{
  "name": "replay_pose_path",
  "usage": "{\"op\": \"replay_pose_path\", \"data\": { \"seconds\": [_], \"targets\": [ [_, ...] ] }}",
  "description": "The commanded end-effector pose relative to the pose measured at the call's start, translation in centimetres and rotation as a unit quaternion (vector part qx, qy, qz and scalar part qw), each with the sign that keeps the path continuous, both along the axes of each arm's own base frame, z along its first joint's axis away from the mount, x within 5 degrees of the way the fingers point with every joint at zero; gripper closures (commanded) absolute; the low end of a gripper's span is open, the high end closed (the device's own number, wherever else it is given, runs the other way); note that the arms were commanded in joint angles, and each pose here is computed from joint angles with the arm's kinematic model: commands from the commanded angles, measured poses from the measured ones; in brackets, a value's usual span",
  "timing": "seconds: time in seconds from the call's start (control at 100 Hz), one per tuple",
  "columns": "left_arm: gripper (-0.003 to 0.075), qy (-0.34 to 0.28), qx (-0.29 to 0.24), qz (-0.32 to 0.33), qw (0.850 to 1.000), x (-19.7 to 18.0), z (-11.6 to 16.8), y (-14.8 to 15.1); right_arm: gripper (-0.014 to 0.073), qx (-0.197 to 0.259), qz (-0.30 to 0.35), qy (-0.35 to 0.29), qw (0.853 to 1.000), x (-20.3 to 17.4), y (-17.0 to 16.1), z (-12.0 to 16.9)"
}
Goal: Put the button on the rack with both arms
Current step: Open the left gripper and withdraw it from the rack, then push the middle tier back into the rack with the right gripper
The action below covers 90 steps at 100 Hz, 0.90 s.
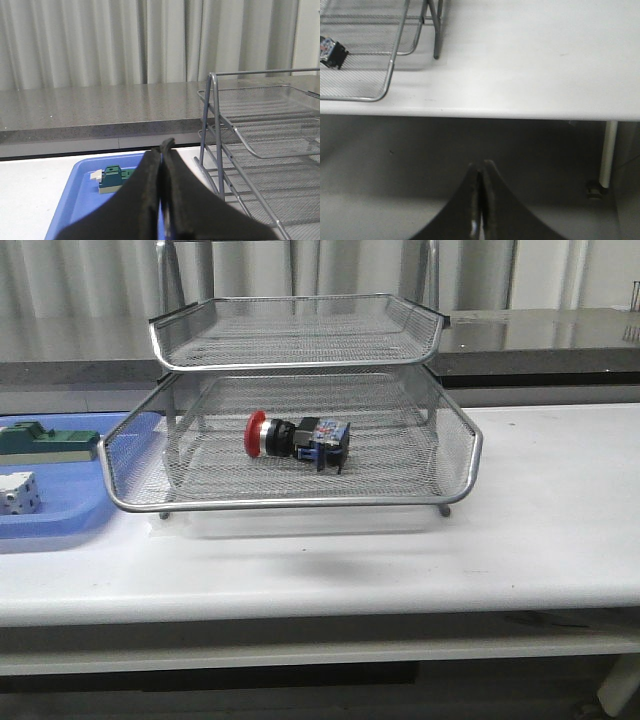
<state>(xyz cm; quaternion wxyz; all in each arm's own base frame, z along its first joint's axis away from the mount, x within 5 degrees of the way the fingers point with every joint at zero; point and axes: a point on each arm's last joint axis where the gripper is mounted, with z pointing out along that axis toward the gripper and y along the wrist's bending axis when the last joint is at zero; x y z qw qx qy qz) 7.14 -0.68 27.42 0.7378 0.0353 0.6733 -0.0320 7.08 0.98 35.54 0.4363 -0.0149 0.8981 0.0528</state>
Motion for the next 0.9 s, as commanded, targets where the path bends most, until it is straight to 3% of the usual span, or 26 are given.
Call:
{"op": "replay_pose_path", "data": {
  "seconds": [0.0, 0.16, 0.48, 0.65, 0.89],
  "targets": [
    [0.0741, -0.044, -0.017, 0.015, 0.999, -0.1, 1.5, 0.3, 0.0666, 0.031, 0.006, -0.067, 0.997, 0.6, 0.4, 1.8],
    [0.0741, -0.044, -0.017, 0.015, 0.999, -0.1, 1.5, 0.3, 0.0666, 0.112, 0.022, -0.084, 0.990, 2.4, 1.6, 2.3],
    [0.0741, -0.044, -0.017, 0.015, 0.999, -0.1, 1.5, 0.3, 0.0666, 0.208, 0.074, 0.069, 0.973, 9.7, 4.8, -1.2],
    [0.0741, -0.044, -0.017, 0.015, 0.999, -0.1, 1.5, 0.3, 0.0664, 0.229, 0.106, 0.126, 0.960, 12.8, 7.0, -3.7],
    [0.0741, -0.044, -0.017, 0.015, 0.999, -0.1, 1.5, 0.3, 0.0664, 0.209, 0.125, 0.175, 0.954, 15.6, 10.5, -7.5]
  ]
}}
